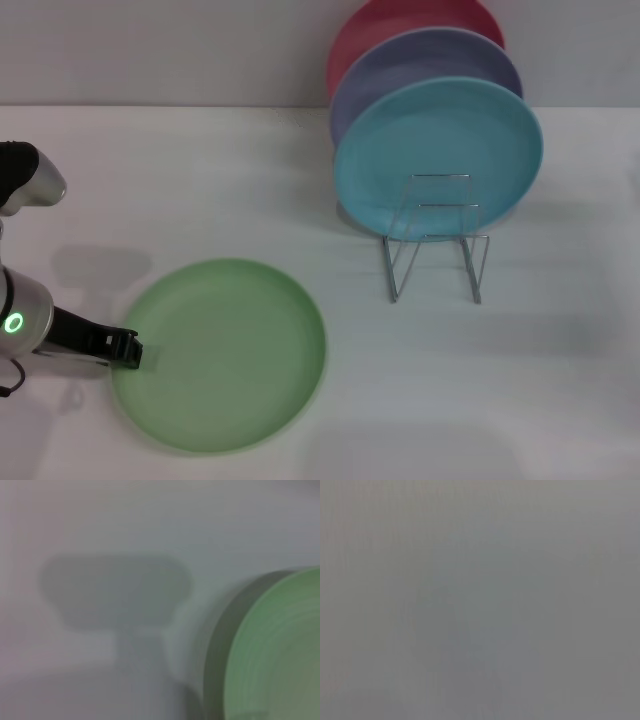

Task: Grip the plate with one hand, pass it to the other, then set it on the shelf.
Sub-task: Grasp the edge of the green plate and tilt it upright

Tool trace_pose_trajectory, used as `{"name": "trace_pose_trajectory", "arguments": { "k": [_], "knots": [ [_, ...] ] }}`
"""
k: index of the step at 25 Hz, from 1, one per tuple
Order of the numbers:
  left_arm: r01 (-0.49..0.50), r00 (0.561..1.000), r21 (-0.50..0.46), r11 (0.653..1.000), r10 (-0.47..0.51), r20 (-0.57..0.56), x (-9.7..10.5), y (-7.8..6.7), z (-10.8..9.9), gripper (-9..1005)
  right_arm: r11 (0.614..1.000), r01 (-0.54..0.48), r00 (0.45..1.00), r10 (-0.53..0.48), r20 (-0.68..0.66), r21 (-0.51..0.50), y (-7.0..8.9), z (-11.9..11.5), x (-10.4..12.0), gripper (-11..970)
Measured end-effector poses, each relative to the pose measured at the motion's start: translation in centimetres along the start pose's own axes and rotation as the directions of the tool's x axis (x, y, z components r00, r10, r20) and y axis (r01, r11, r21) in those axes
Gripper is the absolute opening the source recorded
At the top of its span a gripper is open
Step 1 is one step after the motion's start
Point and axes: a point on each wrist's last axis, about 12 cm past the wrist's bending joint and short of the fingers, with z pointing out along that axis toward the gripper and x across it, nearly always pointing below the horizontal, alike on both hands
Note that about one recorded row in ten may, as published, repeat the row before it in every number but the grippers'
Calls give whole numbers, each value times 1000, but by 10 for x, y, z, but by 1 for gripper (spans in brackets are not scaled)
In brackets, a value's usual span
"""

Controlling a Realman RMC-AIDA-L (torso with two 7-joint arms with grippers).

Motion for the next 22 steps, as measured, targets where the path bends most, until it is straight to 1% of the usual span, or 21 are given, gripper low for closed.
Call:
{"name": "trace_pose_trajectory", "arguments": {
  "k": [6,8,13,22],
  "knots": [
    [-5,1000,-2,1000,5,1,-2,0,-1,271,1000,0,1000,0,0,0,0,0,0,608],
    [-9,1000,-1,1000,9,-5,-2,-1,-1,104,1000,-1,1000,1,-1,0,0,0,0,608],
    [-21,1000,1,1000,21,-8,-3,-2,-1,75,1000,-3,1000,3,-2,0,0,1,0,608],
    [-24,1000,3,1000,24,-9,-4,-2,-4,73,1000,-2,1000,2,-1,2,0,-1,0,607]
  ]
}}
